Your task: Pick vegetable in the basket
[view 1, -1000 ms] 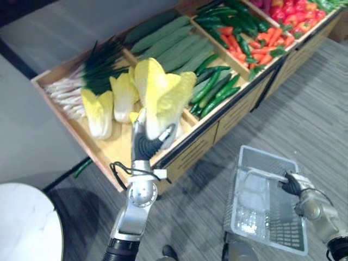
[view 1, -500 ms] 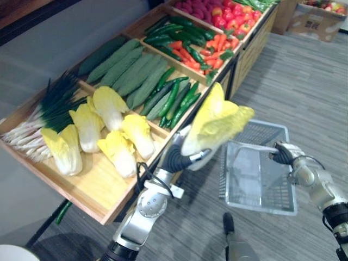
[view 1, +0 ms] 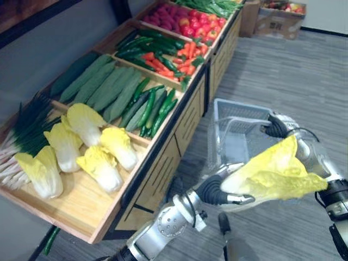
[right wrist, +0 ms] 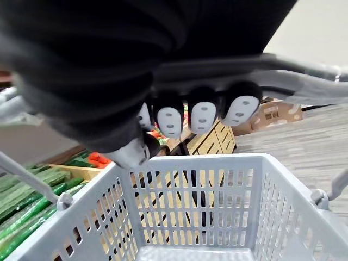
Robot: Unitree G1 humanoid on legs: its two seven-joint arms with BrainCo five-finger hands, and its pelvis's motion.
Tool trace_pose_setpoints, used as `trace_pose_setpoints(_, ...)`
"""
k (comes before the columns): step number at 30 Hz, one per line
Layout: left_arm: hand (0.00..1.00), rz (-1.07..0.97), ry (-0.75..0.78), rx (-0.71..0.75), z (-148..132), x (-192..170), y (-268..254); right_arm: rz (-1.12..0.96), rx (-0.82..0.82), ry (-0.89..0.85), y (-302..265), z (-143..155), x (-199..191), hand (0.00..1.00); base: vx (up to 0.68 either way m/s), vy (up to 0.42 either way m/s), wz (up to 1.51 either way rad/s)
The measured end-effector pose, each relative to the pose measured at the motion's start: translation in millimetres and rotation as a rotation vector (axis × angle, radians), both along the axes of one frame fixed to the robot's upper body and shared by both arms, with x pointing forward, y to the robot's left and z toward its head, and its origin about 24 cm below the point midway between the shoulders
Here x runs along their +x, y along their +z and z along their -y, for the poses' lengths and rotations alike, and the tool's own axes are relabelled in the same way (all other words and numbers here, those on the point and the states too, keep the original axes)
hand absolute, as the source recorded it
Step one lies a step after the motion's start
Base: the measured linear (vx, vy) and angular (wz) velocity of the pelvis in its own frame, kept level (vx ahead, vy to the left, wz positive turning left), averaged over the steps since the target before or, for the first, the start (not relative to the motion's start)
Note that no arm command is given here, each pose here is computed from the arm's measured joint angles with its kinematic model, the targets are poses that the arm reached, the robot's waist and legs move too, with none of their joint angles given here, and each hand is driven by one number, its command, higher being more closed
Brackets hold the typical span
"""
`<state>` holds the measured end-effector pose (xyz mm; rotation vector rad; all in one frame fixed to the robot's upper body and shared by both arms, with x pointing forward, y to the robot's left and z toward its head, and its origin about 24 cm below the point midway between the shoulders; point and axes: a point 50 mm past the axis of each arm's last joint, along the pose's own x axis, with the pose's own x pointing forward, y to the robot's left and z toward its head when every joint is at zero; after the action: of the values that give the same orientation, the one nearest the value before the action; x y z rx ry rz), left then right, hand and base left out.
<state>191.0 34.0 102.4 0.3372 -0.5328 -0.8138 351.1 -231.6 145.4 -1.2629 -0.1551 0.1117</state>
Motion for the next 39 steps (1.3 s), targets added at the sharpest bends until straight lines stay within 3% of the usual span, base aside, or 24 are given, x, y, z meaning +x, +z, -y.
trace_pose_setpoints(8, 1.0, -0.031, -0.098, 0.067, 11.7, -6.7, -11.7, -0.009, -0.058, 0.12, 9.1, -29.6, 2.5, 1.0, -0.07, -0.035, -0.21)
trace_pose_setpoints(12, 1.0, -0.067, 0.011, 0.139, 13.2, 12.5, -31.0, -0.034, -0.12, 0.288, 10.5, -67.1, -8.1, 1.0, -0.04, -0.03, -0.14)
trace_pose_setpoints(17, 1.0, -0.049, 0.173, 0.188, 10.9, 40.8, -35.1, -0.054, -0.132, 0.405, 12.5, -88.3, -18.4, 1.0, -0.03, -0.005, -0.16)
trace_pose_setpoints(25, 1.0, -0.075, 0.328, 0.378, 7.5, 68.8, -60.5, -0.15, -0.111, 0.479, -2.3, -98.6, -30.5, 1.0, -0.04, 0.0, -0.21)
trace_pose_setpoints(32, 1.0, -0.117, 0.391, 0.458, 1.1, 87.1, -71.9, -0.16, -0.116, 0.492, -2.3, -100.4, -32.8, 1.0, -0.02, -0.004, -0.19)
trace_pose_setpoints(33, 0.0, -0.122, 0.397, 0.469, 1.2, 88.7, -73.4, -0.164, -0.118, 0.493, -2.5, -100.3, -32.9, 1.0, -0.02, 0.001, -0.11)
trace_pose_setpoints(39, 0.0, -0.127, 0.392, 0.563, 2.8, 94.5, -82.3, -0.184, -0.13, 0.493, -3.5, -99.1, -33.0, 1.0, -0.02, 0.002, -0.07)
